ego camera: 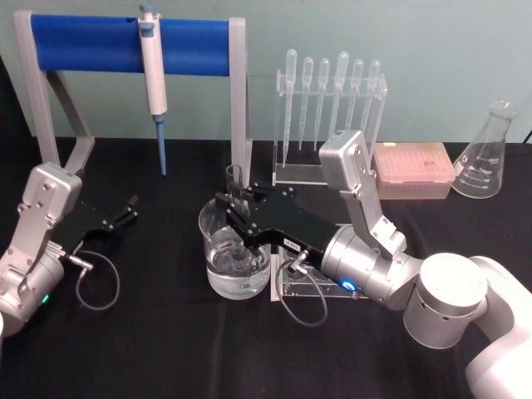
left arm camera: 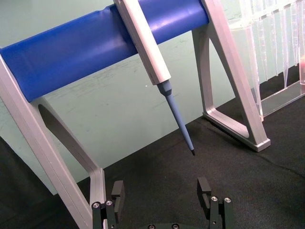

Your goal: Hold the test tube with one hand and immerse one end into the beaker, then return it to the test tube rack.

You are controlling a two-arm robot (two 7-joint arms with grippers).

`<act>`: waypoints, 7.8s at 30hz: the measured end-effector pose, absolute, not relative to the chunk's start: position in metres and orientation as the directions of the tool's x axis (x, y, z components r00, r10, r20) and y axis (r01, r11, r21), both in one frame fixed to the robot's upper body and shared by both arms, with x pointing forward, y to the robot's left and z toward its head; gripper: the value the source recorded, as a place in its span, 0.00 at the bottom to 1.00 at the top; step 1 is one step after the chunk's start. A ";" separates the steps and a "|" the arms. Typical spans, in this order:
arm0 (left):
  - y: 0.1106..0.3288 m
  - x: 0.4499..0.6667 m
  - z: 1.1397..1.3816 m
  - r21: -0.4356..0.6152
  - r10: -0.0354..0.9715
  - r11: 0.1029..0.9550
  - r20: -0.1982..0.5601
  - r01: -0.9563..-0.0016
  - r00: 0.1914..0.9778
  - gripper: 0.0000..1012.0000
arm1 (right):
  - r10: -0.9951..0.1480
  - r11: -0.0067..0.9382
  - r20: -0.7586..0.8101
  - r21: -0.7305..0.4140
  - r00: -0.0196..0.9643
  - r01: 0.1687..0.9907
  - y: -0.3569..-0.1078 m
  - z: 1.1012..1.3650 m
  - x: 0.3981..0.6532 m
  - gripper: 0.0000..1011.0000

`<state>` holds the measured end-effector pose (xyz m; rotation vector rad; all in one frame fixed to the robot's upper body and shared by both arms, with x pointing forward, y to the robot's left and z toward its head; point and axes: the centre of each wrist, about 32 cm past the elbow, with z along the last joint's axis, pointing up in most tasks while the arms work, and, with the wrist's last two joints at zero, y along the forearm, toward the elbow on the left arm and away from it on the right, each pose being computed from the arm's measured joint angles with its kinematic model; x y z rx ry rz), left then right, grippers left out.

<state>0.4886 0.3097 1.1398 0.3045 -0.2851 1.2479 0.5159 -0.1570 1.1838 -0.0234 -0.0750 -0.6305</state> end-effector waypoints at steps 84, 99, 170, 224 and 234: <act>0.310 0.489 1.140 0.070 0.880 0.287 0.374 -0.955 0.292 0.99 | -0.589 0.807 0.077 0.000 0.805 0.591 -0.157 1.184 0.516 0.22; 0.310 0.489 1.140 0.070 0.880 0.287 0.374 -0.955 0.292 0.99 | -0.589 0.807 0.077 0.000 0.805 0.591 -0.157 1.184 0.516 0.22; 0.310 0.489 1.140 0.070 0.880 0.287 0.374 -0.955 0.292 0.99 | -0.589 0.807 0.077 0.000 0.805 0.591 -0.157 1.184 0.516 0.22; 0.310 0.489 1.140 0.070 0.880 0.287 0.374 -0.955 0.292 0.99 | -0.589 0.807 0.077 0.000 0.805 0.591 -0.157 1.184 0.516 0.22; 0.310 0.489 1.140 0.070 0.880 0.287 0.374 -0.955 0.292 0.99 | -0.589 0.807 0.077 0.000 0.805 0.591 -0.157 1.184 0.516 0.22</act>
